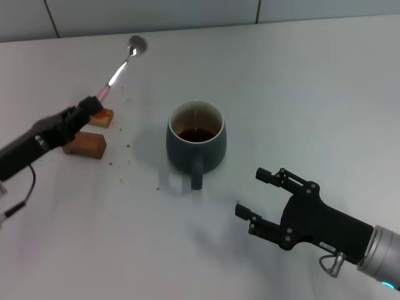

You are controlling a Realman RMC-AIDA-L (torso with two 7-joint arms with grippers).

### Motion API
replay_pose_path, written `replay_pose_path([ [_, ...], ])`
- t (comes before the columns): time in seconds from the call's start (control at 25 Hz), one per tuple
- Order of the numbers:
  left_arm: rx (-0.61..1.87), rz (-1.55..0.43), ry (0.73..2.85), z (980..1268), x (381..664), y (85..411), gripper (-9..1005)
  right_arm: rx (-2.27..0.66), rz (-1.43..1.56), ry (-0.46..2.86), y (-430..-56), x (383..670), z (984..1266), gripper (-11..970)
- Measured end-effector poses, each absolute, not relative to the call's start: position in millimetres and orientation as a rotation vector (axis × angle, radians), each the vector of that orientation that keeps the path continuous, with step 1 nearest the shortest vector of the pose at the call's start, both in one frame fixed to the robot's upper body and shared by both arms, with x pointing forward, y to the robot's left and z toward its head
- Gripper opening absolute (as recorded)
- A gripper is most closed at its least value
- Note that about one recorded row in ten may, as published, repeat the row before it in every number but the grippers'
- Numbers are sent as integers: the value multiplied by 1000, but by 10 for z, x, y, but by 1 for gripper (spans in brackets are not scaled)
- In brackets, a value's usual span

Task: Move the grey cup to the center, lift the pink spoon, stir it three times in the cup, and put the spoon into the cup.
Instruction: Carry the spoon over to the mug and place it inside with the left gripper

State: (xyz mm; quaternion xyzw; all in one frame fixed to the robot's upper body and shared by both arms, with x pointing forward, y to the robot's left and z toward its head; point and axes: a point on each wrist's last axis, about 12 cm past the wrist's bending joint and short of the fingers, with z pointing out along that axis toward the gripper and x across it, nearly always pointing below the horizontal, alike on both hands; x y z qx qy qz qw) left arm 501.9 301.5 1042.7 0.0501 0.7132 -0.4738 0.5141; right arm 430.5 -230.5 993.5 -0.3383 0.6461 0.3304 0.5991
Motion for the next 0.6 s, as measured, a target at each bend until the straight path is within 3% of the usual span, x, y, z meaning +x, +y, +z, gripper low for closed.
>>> replay_pose_path([
  [0.2,420,-1047,1672,10782,5302,3066,126,-765,778,1513,-2346,4321,9943,758],
  [0.44,613,-908,1667,11213,5581,3057,126,-753,788,1517,-2355,4329,9950,758],
  [0.56,613,-908,1667,11213,5581,3057,126,-753,790,1516,-2351,4336,9953,758],
  [0.6,693,-835,1660,11448,5671,2994,126,-754,790,1515,-2350,4339,9954,758],
])
